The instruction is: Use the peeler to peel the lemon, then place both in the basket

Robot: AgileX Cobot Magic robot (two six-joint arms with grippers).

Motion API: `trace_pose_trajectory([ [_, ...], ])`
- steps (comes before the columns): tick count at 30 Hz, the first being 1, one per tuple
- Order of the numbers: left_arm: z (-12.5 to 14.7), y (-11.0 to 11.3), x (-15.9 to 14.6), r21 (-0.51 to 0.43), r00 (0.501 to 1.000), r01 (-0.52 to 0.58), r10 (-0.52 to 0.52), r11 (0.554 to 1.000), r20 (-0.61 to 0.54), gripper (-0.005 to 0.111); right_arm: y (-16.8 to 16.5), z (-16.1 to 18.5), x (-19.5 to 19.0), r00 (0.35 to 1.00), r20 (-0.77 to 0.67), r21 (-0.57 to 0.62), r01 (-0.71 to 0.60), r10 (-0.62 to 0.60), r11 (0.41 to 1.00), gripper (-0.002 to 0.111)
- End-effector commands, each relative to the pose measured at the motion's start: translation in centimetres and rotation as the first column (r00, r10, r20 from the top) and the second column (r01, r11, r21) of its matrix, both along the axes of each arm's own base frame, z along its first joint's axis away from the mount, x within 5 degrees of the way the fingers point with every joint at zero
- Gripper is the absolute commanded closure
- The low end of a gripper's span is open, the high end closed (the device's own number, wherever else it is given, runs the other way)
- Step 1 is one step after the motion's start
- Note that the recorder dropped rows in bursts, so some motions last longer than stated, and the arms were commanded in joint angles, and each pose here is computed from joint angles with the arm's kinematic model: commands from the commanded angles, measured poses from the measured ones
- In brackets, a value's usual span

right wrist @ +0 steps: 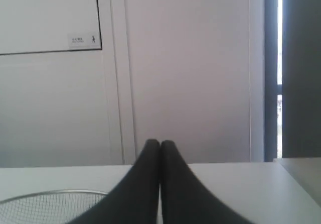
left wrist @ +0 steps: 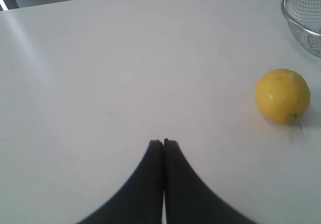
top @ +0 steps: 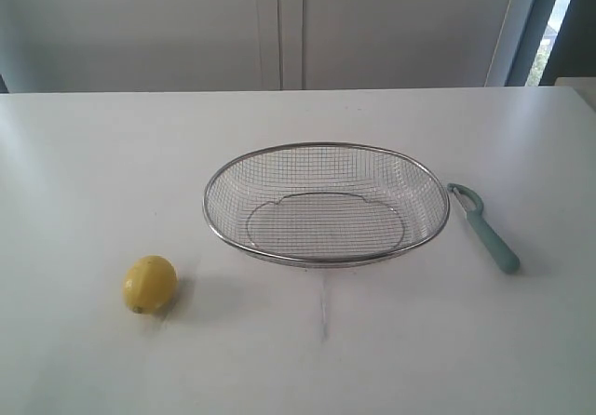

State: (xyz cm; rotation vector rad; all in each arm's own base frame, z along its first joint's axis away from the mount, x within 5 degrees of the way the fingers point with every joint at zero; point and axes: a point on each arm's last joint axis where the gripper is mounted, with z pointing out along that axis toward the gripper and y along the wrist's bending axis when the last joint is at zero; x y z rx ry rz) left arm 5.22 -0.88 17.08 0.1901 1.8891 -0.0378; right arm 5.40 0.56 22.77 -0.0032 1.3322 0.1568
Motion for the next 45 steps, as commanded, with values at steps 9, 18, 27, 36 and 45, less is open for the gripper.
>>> trace_pose_trajectory([
  [9, -0.1, 0.0, 0.0, -0.009, 1.0, -0.004, 0.004, 1.0, -0.001, 0.106, 0.1, 1.5, -0.6, 0.983, 0.176, 0.149, -0.083, 0.056, 0.985, 0.108],
  [18, -0.1, 0.0, 0.0, -0.009, 1.0, -0.004, 0.004, 1.0, -0.001, 0.106, -0.6, 2.9, -1.1, 0.959, 0.283, 0.157, -0.017, -0.028, 0.988, 0.108],
  [27, -0.1, 0.0, 0.0, -0.009, 1.0, -0.004, 0.004, 1.0, -0.001, 0.106, 0.6, 8.3, 7.9, 0.95, -0.312, -0.082, -0.002, -0.024, 0.997, 0.108],
  [36, -0.1, 0.0, 0.0, -0.009, 1.0, -0.004, 0.004, 1.0, -0.001, 0.106, 2.0, 6.1, 15.5, 0.667, -0.745, -0.21, -0.216, -0.013, 0.954, 0.108],
  [45, -0.1, 0.0, 0.0, -0.009, 1.0, -0.004, 0.004, 1.0, -0.001, 0.106, 1.2, 4.7, 17.2, 0.552, -0.825, -0.254, -0.166, -0.124, 0.953, 0.108],
])
